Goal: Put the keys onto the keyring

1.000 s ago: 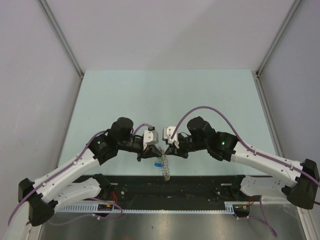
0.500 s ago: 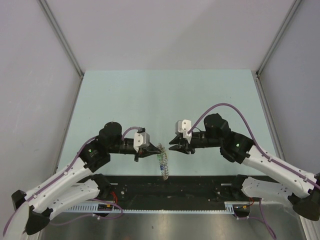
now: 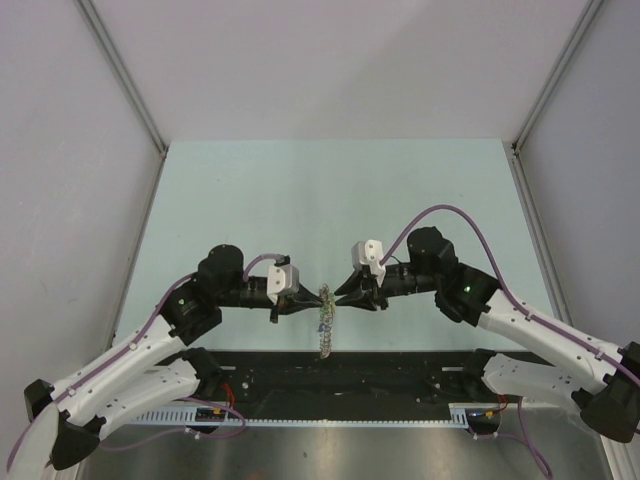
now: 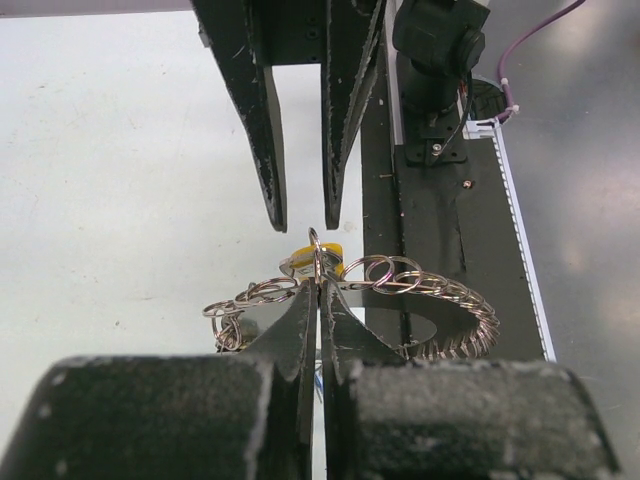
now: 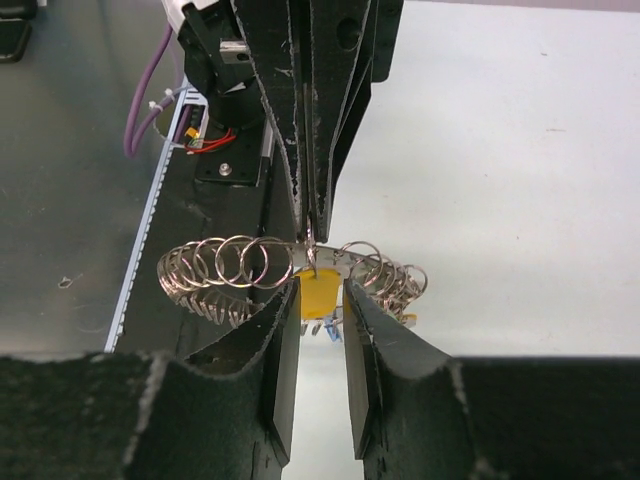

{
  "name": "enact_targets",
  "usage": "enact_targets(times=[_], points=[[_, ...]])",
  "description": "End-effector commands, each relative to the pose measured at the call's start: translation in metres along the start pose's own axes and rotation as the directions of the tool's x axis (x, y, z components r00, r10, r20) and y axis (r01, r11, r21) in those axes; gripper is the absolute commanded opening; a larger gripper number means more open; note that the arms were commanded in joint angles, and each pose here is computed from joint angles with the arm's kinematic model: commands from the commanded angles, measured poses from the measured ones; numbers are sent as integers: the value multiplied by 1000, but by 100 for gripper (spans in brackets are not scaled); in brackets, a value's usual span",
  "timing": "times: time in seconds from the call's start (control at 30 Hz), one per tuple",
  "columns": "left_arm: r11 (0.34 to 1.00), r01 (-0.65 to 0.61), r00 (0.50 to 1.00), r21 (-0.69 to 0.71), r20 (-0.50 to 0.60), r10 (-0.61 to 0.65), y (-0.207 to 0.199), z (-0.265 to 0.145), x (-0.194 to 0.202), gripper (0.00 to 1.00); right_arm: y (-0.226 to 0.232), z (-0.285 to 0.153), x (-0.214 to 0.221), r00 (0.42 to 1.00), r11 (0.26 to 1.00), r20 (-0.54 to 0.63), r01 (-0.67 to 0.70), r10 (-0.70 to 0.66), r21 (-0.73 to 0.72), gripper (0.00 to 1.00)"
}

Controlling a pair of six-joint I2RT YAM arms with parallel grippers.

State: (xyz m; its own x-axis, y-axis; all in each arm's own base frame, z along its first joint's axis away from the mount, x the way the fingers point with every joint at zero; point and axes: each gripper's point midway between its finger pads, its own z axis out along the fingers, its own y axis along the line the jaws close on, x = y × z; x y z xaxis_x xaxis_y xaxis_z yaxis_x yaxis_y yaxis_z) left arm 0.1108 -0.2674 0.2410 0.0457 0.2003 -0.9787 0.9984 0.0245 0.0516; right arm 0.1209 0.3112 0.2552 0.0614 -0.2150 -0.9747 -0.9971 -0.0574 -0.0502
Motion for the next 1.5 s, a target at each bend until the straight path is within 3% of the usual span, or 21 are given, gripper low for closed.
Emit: enact_targets(times=[0.0, 0.3, 0.47, 0.93, 1.47], points=[[998, -54, 995, 18, 81, 53, -4, -1, -23, 0, 0, 4, -15, 998, 999, 60, 24, -22, -29, 27], [998, -53, 995, 27, 82, 50, -5, 0, -23, 0, 2, 7, -15, 998, 998, 68, 21, -18, -51, 15], [999, -44, 996, 32, 78, 41, -5, 1, -22, 0, 3, 7, -15, 997, 998, 70, 22, -17, -62, 0], [998, 24, 1000, 60, 2, -24, -4, 8, -8, 0, 3, 10, -14, 998, 998, 36, 48, -47, -27, 0], [999, 32, 995, 5, 91, -32, 0, 2, -27, 0, 4, 6, 8, 998, 999, -56, 37, -38, -19, 0]])
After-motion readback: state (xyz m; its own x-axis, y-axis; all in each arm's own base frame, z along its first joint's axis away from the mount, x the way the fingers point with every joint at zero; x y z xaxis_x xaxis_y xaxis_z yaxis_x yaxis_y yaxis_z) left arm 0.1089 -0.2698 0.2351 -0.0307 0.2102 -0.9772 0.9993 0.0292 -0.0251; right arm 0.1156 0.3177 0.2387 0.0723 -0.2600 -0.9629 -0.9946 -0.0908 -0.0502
